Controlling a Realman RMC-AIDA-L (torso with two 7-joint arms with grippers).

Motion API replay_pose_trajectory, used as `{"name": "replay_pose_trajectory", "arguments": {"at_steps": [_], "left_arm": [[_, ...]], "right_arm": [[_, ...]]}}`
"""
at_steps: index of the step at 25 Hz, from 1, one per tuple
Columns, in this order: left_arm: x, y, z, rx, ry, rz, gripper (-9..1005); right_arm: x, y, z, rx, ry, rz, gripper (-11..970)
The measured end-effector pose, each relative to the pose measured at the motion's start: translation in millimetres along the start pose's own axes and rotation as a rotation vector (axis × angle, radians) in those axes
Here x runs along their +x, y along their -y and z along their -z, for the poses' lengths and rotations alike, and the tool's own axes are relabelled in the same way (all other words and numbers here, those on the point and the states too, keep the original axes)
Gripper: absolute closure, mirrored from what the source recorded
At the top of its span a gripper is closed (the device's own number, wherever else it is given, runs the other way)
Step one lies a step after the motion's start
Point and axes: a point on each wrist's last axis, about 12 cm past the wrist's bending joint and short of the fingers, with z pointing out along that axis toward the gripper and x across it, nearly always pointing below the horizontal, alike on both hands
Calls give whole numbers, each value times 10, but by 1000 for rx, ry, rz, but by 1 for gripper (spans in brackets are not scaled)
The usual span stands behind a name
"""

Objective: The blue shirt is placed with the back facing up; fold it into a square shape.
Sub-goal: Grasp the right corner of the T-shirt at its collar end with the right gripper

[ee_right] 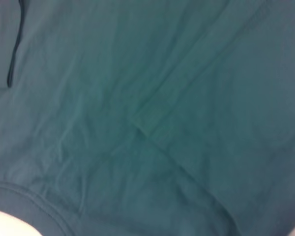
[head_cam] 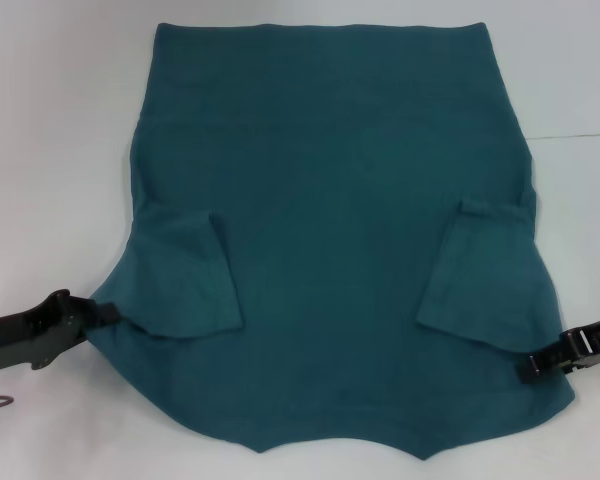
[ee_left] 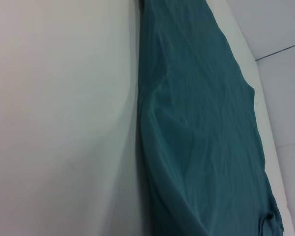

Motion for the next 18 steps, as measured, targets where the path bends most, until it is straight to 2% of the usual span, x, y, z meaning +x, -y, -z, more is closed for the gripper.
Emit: {"name": "replay_pose_trajectory", "arguments": {"at_steps": [1, 6, 11, 17, 18], "left_arm": [[1, -2, 2, 0, 0, 1, 991], [7, -1, 0, 1, -3, 0, 991], [14, 2, -3, 4, -7, 0, 991], [18, 3, -3, 4, -10, -1, 990], [18, 3, -4, 4, -10, -1, 990]], "right_arm": [[7, 7, 6, 1, 1, -4, 226], [37, 51, 43, 4, 10, -20, 352], [41, 61, 42, 8, 13, -23, 595], [39, 60, 38, 3, 25, -29, 832], [37, 57, 37, -1, 29, -29, 840]]}}
